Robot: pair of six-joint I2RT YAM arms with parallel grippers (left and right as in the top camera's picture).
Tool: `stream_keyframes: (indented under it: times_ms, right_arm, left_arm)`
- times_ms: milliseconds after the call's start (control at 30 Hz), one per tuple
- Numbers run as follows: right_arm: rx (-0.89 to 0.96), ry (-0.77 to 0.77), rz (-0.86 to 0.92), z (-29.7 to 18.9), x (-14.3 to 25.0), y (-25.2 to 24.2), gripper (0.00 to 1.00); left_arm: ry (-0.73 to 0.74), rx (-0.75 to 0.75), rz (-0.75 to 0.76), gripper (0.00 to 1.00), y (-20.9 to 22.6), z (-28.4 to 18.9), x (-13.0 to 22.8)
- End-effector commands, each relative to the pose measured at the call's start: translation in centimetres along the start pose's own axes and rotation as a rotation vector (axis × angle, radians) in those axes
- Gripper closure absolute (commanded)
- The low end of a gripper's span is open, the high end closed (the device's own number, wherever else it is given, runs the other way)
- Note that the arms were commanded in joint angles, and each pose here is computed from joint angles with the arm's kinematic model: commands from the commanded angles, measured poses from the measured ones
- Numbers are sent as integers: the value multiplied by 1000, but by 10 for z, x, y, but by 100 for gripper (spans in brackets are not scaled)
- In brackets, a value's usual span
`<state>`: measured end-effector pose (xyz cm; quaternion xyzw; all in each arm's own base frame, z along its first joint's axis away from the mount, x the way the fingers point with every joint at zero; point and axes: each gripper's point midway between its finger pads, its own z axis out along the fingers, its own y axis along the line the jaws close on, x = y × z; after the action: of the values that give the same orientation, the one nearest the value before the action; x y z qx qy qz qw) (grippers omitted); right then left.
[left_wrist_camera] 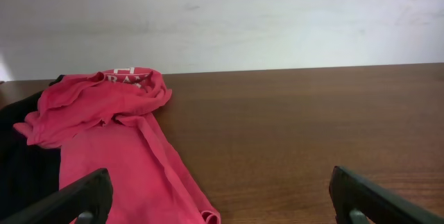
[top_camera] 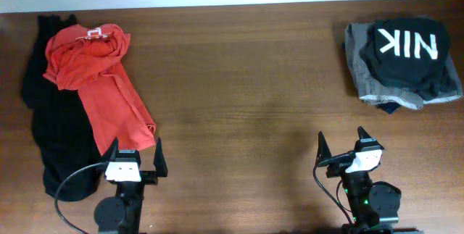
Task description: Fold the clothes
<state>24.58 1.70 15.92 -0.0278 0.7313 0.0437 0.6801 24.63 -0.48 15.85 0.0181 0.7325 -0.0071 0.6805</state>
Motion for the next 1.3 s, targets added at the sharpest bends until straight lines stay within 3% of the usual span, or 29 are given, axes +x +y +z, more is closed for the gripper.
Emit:
stream_keyframes:
  times_ms: [0, 1267]
  right_arm:
    - [16, 8, 3, 0, 3, -3, 2]
    - [23, 5, 2, 0, 3, -4, 2]
  left_arm:
    - [3, -13, 4, 1, 3, 0, 2]
    - [7, -47, 36, 1, 9, 0, 2]
